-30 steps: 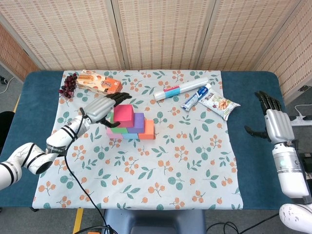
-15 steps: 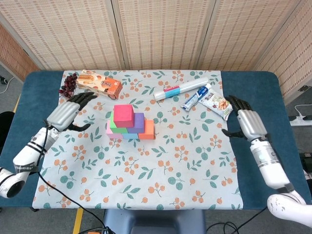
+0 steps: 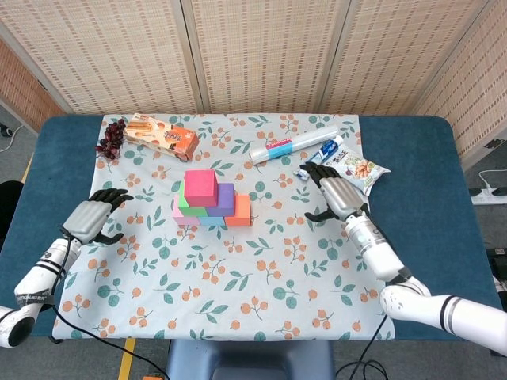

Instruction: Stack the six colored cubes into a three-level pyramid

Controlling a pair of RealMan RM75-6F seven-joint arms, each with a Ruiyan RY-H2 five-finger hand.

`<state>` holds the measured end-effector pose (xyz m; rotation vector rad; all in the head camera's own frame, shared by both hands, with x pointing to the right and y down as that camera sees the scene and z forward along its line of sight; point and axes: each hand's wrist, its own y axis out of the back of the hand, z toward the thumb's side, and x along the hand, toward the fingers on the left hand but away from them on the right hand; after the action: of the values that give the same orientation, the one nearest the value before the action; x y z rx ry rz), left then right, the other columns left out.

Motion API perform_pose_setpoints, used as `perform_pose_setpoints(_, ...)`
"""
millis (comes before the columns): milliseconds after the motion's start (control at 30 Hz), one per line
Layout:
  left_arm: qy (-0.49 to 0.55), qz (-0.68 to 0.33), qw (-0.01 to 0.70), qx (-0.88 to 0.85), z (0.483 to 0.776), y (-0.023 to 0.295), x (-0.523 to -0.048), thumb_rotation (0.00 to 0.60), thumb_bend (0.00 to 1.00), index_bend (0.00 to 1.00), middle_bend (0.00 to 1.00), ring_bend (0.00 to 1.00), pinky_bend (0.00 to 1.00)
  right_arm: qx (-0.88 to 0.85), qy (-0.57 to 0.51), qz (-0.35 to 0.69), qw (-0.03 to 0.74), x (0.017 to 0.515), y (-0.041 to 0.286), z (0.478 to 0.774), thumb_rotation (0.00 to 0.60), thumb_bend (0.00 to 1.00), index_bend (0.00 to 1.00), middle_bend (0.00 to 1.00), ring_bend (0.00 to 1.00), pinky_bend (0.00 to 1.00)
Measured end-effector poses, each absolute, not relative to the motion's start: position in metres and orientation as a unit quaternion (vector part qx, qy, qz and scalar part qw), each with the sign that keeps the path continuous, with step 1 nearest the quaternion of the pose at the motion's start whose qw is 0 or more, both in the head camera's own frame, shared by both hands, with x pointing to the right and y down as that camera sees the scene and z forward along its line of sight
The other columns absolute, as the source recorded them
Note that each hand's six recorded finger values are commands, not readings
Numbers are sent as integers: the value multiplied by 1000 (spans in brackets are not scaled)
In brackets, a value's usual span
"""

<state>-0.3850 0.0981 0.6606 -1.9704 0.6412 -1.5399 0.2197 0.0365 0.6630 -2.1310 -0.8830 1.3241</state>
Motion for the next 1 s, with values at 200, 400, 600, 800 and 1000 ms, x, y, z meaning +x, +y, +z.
perform_pose_setpoints(200, 206, -585, 254, -743, 691, 114, -371, 212, 293, 77, 0, 0, 0, -778, -316, 483, 248, 189, 22, 688, 600, 40, 0, 0, 0, 0)
perform_pose_setpoints(400, 182, -596, 227, -748, 713, 121, -362, 197, 293, 40, 0, 0, 0, -777, -318, 481, 252, 161, 9, 711, 600, 29, 0, 0, 0, 0)
perform_pose_setpoints(600, 184, -590, 224, -753, 723, 122, -353, 205, 291, 39, 0, 0, 0, -779, -309, 483, 254, 142, 9, 728, 600, 28, 0, 0, 0, 0)
perform_pose_setpoints(800, 176, -586, 227, -758, 729, 123, -345, 201, 291, 39, 0, 0, 0, -782, -305, 480, 256, 127, 12, 743, 600, 8, 0, 0, 0, 0)
perform_pose_setpoints(1000, 168, -580, 227, -764, 734, 126, -336, 199, 291, 39, 0, 0, 0, -784, -307, 474, 258, 114, 15, 755, 600, 0, 0, 0, 0, 0)
